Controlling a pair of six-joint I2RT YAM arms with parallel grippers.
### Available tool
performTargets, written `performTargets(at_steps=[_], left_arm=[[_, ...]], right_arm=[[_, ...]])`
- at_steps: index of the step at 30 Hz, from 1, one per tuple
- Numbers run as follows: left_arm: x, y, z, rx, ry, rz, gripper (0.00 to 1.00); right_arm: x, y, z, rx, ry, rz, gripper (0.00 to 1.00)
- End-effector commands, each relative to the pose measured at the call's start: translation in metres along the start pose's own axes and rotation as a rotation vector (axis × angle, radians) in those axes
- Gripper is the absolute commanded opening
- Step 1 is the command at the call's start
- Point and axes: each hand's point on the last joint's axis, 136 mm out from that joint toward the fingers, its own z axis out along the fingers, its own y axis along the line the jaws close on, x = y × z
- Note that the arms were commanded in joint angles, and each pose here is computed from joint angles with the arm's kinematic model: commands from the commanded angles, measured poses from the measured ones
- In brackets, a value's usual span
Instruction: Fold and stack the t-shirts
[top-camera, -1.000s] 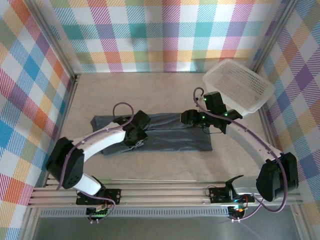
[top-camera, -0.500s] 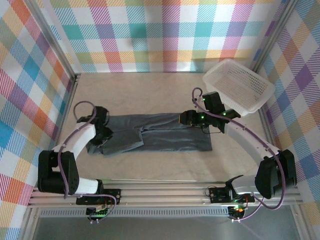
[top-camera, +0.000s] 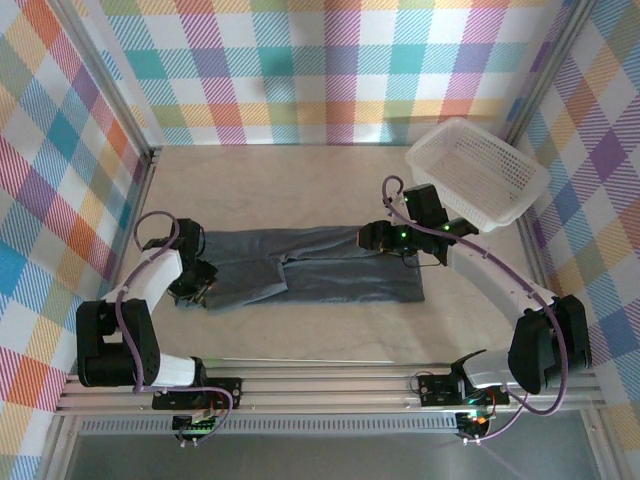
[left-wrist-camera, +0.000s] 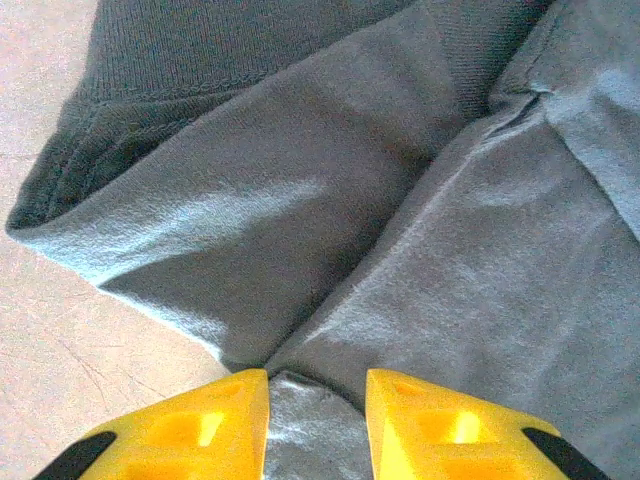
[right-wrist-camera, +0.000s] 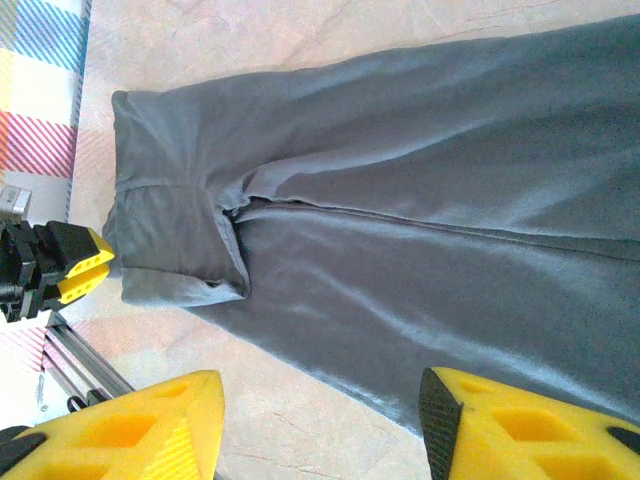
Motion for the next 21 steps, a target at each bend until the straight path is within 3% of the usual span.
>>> performTargets(at_steps=[1,10,15,19,21], left_arm=[[0.011,0.009,0.012,-0.020,0.043,0.012,0.31],[0.013,0.009,0.019,-0.001,0.041,0.035,0.30],[0.013,0.008,0.022,0.005,0.042,0.035,0.25],[0.014,0.008,0.023,0.011,0.044,0.040,0.07],[0.015,0.008,0.020,0.013,0.045,0.041,0.04]], right_arm=[[0.002,0.006,0.004,-0.030,0.011,-0.007,0.55],[0.000,0.009,0.003,-0.039,0.007,-0.006,0.55],[0.001,0.008,0.003,-0.038,0.010,-0.004,0.55],[0.000,0.009,0.003,-0.040,0.008,-0.005,0.55],[-0.001,0.009,0.003,-0.040,0.007,-0.007,0.55]])
